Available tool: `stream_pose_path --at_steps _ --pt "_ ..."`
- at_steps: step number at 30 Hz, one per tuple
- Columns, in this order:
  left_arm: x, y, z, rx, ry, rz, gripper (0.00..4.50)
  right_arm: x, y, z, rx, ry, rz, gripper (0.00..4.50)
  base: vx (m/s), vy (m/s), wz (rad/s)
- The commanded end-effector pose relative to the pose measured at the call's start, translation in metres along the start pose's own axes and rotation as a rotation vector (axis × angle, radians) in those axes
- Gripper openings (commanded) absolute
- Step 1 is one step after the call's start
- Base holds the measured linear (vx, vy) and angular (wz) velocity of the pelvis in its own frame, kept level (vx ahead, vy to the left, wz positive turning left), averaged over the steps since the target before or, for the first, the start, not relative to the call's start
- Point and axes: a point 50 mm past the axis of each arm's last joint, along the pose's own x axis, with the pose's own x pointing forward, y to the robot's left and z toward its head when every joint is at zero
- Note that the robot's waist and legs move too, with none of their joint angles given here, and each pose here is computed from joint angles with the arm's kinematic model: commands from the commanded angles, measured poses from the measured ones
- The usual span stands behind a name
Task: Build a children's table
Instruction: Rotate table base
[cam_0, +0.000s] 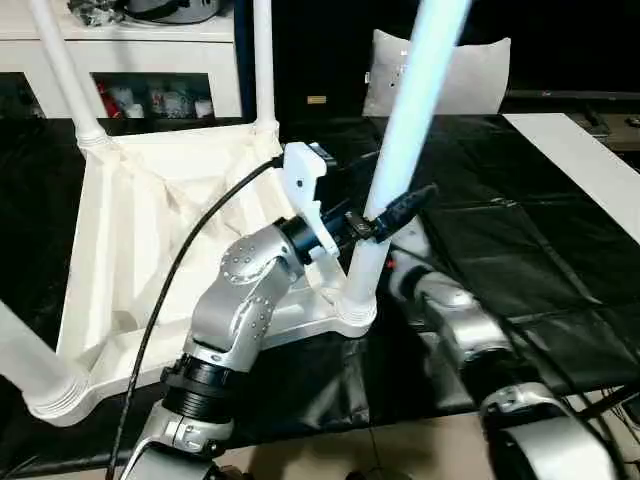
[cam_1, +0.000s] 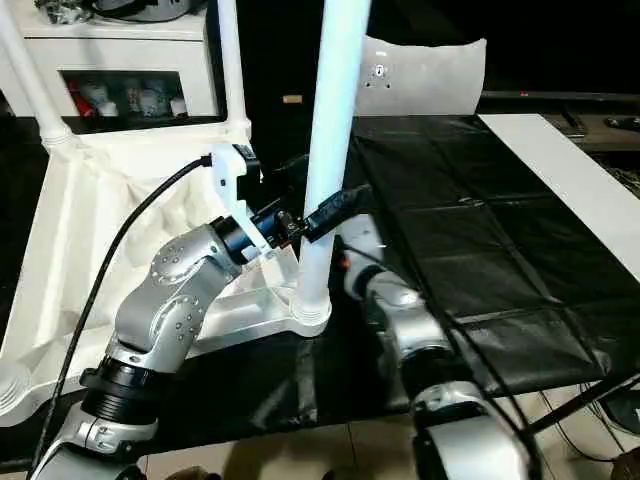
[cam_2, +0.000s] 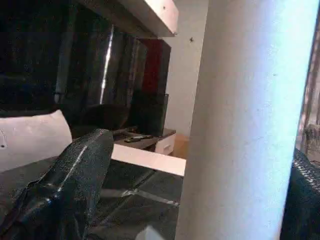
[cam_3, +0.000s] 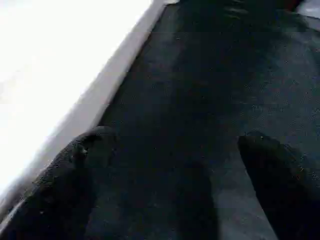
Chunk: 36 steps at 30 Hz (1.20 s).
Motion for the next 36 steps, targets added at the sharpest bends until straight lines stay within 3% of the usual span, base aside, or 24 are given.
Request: stream_pose_path --at_steps 1,5,8,11,14,17,18,21,30,36 --pt "-0.005 -0.001 -0.002 -0.003 0.008 -0.008 4.44 -0.005 -0.011 -0.004 0.026 0.006 -0.044 4.50 0.000 0.000 0.00" --pt "-0.012 -0.004 -0.008 -0.016 0.034 -0.023 4.44 -0.014 -0.026 -0.006 0.041 0.001 -0.096 4.50 0.000 0.000 0.00" --pt "-0.028 -0.002 -0.019 0.000 0.119 -0.015 4.44 -0.026 -0.039 -0.005 0.041 -0.024 -0.113 4.50 0.000 0.000 0.00" --pt "-0.036 -0.001 -0.024 0.019 0.166 -0.019 4.44 -0.031 -0.041 -0.004 0.042 -0.040 -0.099 4.50 0.000 0.000 0.00" --pt "-0.060 0.003 -0.034 0.093 0.294 -0.033 4.44 -0.047 -0.045 0.000 0.016 -0.084 -0.037 4.50 0.000 0.000 0.00" --pt "-0.076 0.003 -0.038 0.132 0.390 -0.058 4.44 -0.059 -0.045 0.001 -0.002 -0.099 0.023 4.50 0.000 0.000 0.00" --pt "-0.090 0.003 -0.043 0.170 0.513 -0.094 4.44 -0.069 -0.044 0.002 -0.043 -0.102 0.089 4.50 0.000 0.000 0.00" --pt "-0.105 0.001 -0.047 0.203 0.630 -0.139 4.44 -0.081 -0.044 0.004 -0.095 -0.093 0.154 4.50 0.000 0.000 0.00" --pt "-0.119 -0.003 -0.046 0.193 0.780 -0.141 3.70 -0.107 -0.036 0.011 -0.140 -0.058 0.311 4.50 0.000 0.000 0.00" --pt "-0.117 0.004 -0.053 0.177 0.817 -0.072 3.31 -0.117 -0.016 0.015 -0.112 -0.027 0.495 4.50 0.000 0.000 0.00"
